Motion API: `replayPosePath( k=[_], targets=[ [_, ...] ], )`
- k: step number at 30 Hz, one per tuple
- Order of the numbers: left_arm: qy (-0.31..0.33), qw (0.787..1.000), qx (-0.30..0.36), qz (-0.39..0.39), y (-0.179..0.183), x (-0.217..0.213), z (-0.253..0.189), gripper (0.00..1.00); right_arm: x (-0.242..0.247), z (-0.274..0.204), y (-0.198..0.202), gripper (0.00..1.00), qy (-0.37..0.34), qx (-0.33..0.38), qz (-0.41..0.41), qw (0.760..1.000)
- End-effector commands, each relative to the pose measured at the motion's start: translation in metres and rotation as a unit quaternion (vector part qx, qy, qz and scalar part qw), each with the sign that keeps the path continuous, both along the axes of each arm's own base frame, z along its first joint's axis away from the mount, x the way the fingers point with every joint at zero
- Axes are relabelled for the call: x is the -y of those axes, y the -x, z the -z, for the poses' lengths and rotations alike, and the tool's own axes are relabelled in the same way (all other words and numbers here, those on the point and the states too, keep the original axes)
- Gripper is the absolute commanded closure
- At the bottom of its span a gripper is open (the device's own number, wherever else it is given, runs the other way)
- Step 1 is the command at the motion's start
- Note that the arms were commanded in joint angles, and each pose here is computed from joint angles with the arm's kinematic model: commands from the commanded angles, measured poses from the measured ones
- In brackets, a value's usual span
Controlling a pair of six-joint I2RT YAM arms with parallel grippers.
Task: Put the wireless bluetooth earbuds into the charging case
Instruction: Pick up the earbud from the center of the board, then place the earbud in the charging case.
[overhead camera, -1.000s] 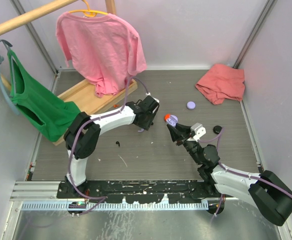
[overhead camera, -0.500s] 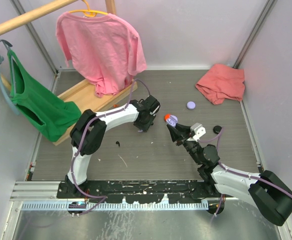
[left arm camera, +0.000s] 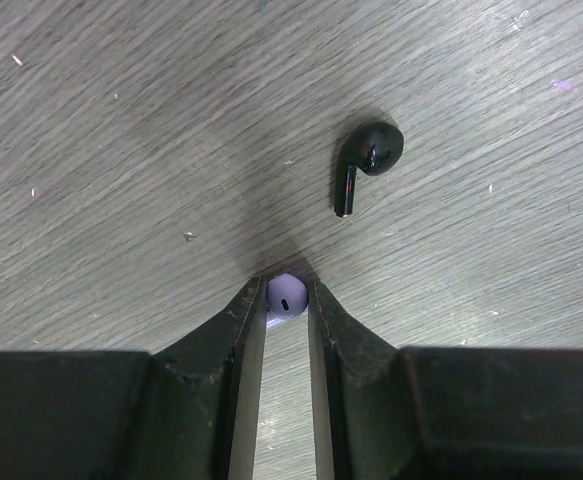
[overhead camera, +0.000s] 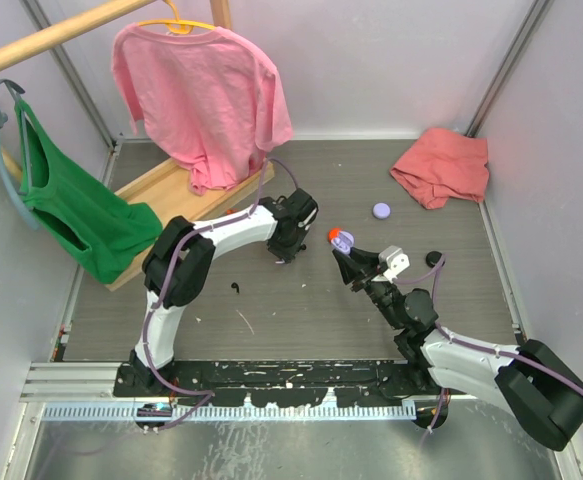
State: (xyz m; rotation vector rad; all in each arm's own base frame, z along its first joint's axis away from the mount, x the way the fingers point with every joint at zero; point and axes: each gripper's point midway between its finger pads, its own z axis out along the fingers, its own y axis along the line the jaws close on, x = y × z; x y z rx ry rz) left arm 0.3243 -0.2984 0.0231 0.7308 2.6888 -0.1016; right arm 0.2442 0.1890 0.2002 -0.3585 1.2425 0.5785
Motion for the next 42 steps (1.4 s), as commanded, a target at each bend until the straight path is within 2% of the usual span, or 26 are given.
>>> replayPosePath(
  k=[1,8,19,25,34,39,42],
  targets=[
    [0.002,1.000,-0.008,-0.005,-0.003,-0.001,0.002,0.78,0.003,0.000,0.004,0.98,-0.004,0.010,0.002,1.000],
    [0.036,0.999,-0.004,-0.026,0.001,-0.002,-0.009,0.85,0.001,0.000,0.004,0.98,-0.004,0.007,-0.003,1.000],
    [0.152,0.985,0.048,-0.072,0.001,-0.001,-0.064,0.90,-0.012,0.000,0.007,0.99,0.001,0.003,-0.036,0.999],
    [0.228,0.966,0.084,-0.093,0.006,0.000,-0.107,0.90,-0.023,-0.006,0.011,0.99,0.000,0.012,-0.062,0.998],
    [0.339,0.930,0.119,-0.082,0.027,0.004,-0.178,0.88,-0.039,-0.024,0.013,0.99,-0.006,0.034,-0.091,0.995],
    [0.393,0.904,0.138,-0.095,0.038,0.000,-0.212,0.89,-0.047,-0.033,0.012,0.99,-0.011,0.044,-0.100,0.994],
    [0.435,0.881,0.152,-0.105,0.045,-0.004,-0.235,0.90,-0.051,-0.038,0.011,0.99,-0.015,0.052,-0.103,0.993]
  ],
)
